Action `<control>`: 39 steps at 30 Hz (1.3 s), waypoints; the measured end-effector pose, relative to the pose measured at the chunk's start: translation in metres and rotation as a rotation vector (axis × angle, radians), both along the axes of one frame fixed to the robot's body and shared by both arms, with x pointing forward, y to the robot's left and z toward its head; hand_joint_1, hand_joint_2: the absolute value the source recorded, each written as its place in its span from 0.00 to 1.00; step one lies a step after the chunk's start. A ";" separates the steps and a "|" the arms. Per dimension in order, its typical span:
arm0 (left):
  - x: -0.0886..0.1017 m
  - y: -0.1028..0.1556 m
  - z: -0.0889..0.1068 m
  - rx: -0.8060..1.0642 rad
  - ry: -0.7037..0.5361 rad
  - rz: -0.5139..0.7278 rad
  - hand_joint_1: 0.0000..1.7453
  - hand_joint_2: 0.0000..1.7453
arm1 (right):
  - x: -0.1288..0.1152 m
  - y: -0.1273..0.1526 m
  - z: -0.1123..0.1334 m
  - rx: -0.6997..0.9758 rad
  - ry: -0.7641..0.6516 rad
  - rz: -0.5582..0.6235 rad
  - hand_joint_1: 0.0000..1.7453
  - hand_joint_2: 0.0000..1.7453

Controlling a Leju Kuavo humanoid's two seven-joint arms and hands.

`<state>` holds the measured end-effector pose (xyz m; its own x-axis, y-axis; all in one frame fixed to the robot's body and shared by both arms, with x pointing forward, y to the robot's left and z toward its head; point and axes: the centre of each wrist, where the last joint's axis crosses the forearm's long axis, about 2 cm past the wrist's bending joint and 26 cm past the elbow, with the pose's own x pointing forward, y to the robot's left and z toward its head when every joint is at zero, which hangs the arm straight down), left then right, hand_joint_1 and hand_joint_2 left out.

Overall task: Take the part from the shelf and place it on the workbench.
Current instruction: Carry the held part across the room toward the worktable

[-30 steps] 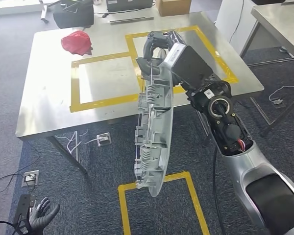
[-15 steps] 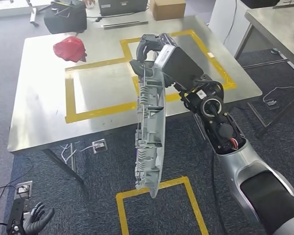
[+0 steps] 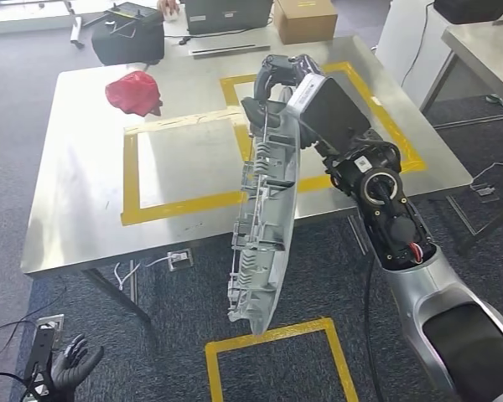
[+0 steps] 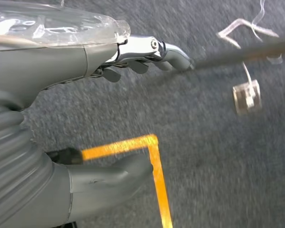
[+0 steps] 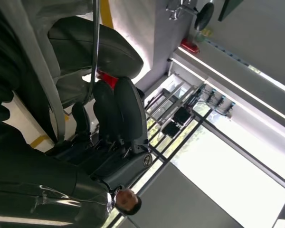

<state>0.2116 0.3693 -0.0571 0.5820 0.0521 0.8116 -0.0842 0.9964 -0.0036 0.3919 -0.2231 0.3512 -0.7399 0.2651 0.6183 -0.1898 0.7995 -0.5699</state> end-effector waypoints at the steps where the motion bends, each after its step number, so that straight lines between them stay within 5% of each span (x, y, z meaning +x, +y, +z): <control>1: 0.001 0.000 0.000 0.000 -0.001 -0.002 0.00 1.00 | 0.000 -0.001 0.001 0.001 -0.003 -0.002 1.00 1.00; 30: 0.004 0.000 0.002 0.001 -0.001 0.002 0.00 1.00 | 0.004 -0.003 0.013 0.002 -0.047 -0.010 1.00 1.00; 39: -0.010 0.001 -0.004 -0.009 0.050 0.009 0.00 1.00 | 0.007 -0.005 0.014 0.003 -0.054 -0.020 1.00 1.00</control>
<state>0.2018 0.3705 -0.0614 0.6216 0.0644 0.7807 -0.0933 0.9956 -0.0078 0.3988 -0.2284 0.3655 -0.7671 0.2779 0.5782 -0.1430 0.8046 -0.5764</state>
